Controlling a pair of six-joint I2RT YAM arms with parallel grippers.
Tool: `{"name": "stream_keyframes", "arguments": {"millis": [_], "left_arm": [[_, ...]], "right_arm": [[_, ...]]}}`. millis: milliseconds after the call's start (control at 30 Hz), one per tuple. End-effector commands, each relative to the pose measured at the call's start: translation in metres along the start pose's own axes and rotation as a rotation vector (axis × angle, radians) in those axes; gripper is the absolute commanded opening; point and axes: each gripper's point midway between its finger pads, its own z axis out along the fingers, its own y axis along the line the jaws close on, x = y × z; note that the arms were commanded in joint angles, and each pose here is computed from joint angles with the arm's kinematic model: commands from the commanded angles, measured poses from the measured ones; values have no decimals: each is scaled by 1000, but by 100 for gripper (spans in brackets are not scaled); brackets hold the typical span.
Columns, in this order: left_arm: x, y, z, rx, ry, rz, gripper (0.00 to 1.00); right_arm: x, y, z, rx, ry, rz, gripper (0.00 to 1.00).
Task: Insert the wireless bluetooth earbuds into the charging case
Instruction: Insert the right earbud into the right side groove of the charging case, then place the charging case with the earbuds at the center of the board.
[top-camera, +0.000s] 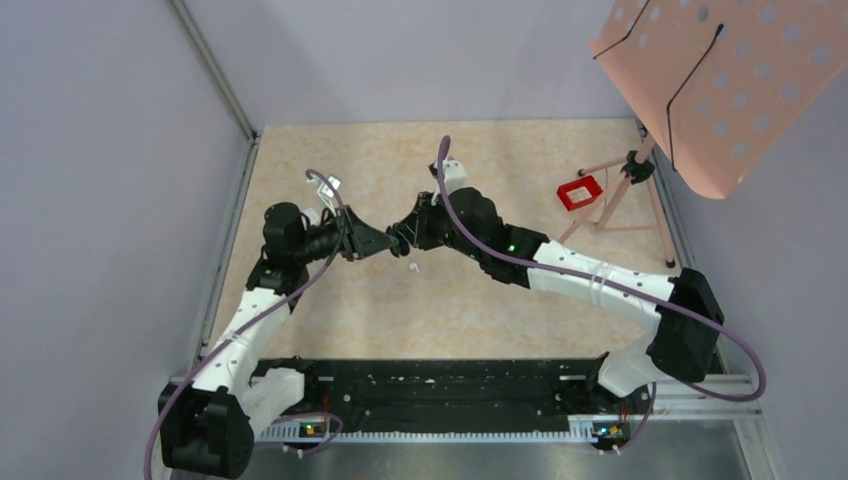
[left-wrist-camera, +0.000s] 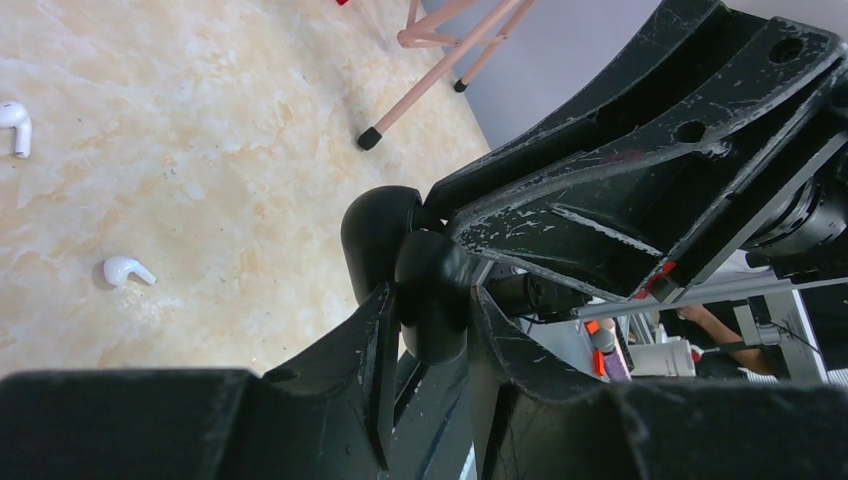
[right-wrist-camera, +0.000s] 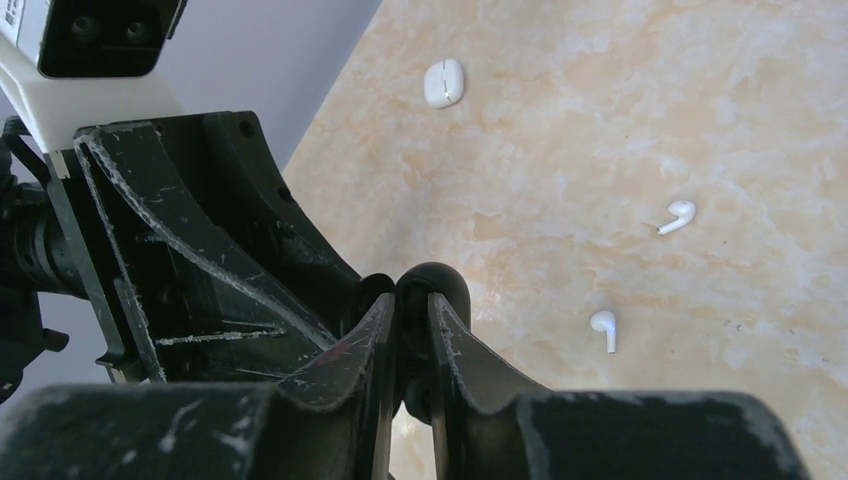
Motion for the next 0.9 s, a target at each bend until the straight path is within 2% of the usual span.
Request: {"name": "stream_keyframes", "arguments": {"millis": [0, 167, 333, 533, 667, 867], "left_arm": [[-9, -23, -1, 73, 12, 58, 0], [-8, -22, -1, 71, 17, 55, 0], [-7, -22, -1, 69, 23, 56, 0], [-4, -24, -2, 79, 51, 63, 0], [-1, -34, -3, 136, 101, 57, 0], [-4, -50, -3, 228, 142, 22, 0]], "right_arm": [[-20, 18, -4, -31, -38, -4, 20], [-28, 23, -9, -49, -51, 3, 31], [-38, 23, -17, -37, -76, 5, 36], [-53, -15, -33, 30, -116, 54, 42], [-24, -68, -27, 38, -30, 207, 43], [20, -75, -16, -82, 99, 326, 46]]}}
